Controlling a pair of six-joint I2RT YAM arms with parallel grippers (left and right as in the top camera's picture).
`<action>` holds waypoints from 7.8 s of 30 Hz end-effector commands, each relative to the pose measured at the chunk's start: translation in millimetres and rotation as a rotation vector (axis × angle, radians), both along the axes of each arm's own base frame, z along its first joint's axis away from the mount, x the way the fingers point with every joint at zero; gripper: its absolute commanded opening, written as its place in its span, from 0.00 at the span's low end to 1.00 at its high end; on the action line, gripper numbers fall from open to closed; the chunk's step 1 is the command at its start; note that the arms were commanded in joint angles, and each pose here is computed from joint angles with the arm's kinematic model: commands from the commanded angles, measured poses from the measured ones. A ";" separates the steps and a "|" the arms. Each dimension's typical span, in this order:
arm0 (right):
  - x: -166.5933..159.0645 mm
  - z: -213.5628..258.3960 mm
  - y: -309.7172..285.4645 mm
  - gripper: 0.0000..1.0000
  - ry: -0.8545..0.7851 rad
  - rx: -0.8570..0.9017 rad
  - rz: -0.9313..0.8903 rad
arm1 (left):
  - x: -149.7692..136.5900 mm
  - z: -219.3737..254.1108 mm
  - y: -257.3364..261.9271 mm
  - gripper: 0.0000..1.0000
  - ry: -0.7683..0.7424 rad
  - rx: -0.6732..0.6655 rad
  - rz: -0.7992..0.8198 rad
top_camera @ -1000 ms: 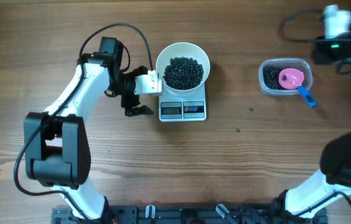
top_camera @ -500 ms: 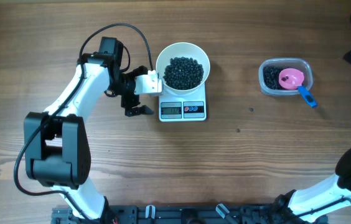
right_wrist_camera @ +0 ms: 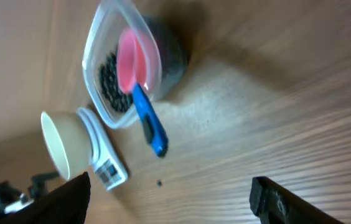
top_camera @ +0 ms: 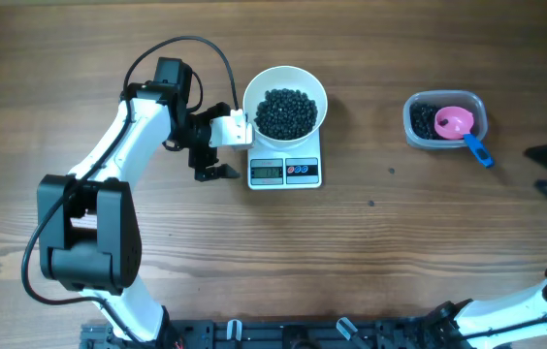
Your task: Scoop item into bowl and weigh 150g on scale
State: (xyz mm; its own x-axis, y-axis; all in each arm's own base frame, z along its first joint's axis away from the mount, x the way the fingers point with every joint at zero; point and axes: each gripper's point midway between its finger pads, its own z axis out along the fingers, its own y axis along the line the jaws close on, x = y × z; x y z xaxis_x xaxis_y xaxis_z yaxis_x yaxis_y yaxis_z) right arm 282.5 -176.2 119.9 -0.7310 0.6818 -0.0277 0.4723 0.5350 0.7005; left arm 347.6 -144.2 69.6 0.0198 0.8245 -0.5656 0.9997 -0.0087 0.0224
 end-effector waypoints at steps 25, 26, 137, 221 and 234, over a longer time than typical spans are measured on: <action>83.2 -24.6 72.9 0.82 -0.037 0.179 -0.221 | -3.5 -4.4 -1.1 1.00 0.024 -0.016 0.002; 80.1 -19.6 75.6 0.82 -0.032 0.182 -0.222 | -3.5 -4.4 -1.1 1.00 0.024 -0.016 0.002; 37.3 -52.7 115.2 0.85 0.024 0.312 -0.665 | -3.5 -4.4 -1.1 1.00 0.024 -0.016 0.002; 91.4 90.7 106.3 0.05 0.018 -1.075 0.832 | -3.5 -4.4 -1.1 1.00 0.025 -0.016 0.003; 74.3 67.2 115.5 0.05 0.072 -0.981 0.870 | -3.5 -4.4 -1.1 1.00 0.024 -0.016 0.002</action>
State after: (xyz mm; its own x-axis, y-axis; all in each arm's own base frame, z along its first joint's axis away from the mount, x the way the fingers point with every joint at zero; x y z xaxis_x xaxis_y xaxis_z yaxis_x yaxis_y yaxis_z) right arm 357.1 -58.5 199.9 -0.9336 -0.2882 -0.2131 -0.2585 0.9532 -0.1568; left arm 347.7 -144.3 69.6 0.0200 0.8242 -0.5659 0.9997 -0.0087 0.0227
